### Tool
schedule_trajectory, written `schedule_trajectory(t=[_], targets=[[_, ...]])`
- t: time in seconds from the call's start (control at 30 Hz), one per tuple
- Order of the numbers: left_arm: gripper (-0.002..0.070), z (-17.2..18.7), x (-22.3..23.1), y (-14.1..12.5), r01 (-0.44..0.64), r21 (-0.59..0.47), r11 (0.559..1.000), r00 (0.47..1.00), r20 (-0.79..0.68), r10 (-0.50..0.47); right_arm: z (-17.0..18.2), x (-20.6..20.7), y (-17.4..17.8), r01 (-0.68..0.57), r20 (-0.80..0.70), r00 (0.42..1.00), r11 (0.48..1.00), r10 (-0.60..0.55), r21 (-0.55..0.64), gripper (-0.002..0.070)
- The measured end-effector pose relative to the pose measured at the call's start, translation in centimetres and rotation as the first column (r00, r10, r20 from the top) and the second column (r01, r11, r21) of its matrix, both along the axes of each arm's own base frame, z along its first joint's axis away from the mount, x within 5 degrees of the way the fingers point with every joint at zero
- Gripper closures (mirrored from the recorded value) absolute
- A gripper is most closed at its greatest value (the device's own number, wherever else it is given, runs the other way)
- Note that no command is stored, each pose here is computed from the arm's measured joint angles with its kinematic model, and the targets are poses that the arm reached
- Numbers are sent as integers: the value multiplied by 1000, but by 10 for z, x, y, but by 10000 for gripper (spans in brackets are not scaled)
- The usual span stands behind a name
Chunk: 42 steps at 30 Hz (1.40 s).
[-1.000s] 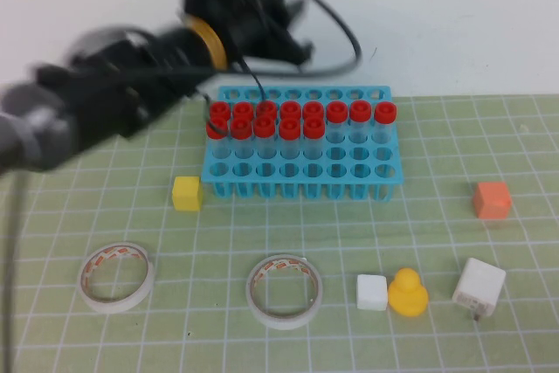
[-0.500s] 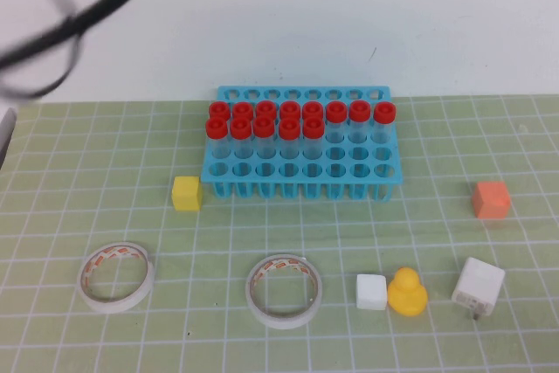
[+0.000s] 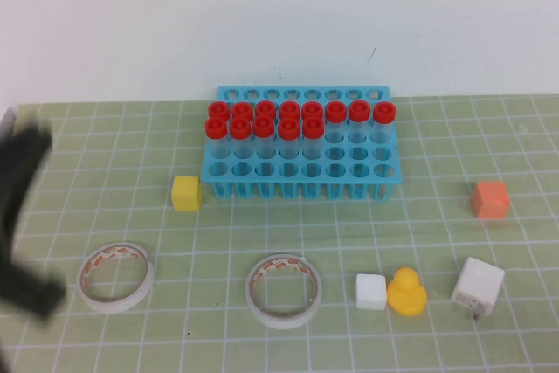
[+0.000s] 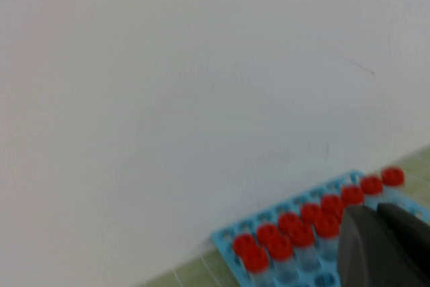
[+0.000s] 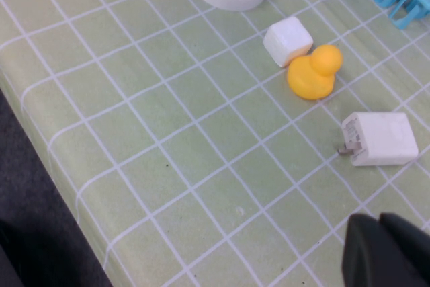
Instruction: Place the test tubes
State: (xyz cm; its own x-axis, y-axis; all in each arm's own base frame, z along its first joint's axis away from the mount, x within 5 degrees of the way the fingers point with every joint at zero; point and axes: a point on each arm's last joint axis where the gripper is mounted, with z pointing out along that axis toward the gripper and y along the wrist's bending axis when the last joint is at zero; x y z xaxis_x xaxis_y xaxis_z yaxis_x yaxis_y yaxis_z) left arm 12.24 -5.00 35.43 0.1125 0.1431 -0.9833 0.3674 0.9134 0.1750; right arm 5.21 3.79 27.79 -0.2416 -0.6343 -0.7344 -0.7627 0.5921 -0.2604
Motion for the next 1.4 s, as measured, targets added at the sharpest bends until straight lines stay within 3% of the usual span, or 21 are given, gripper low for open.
schedule_trajectory(t=[0.3,0.73,0.9,1.0,1.13,1.23,1.4], targets=[[675,-70,-28,12,-2,-20,1000,995,-99,0,0,0,0,0,0,1000,1000,0,0,678],[675,-84,-30,12,8,180,984,999,-49,1,0,0,0,0,0,1000,1000,0,0,678],[675,-78,-40,18,-31,230,973,999,49,20,0,0,0,0,0,1000,1000,0,0,678],[675,-71,-52,27,-102,183,978,988,131,78,0,0,0,0,0,1000,1000,0,0,678],[675,-63,-71,38,-198,25,980,961,202,189,0,0,0,0,0,1000,1000,0,0,678],[675,-59,-82,43,-221,-93,971,944,231,236,0,0,0,0,0,1000,1000,0,0,678],[675,-57,-93,44,-211,-148,966,931,271,245,0,0,0,0,0,1000,1000,0,0,678]])
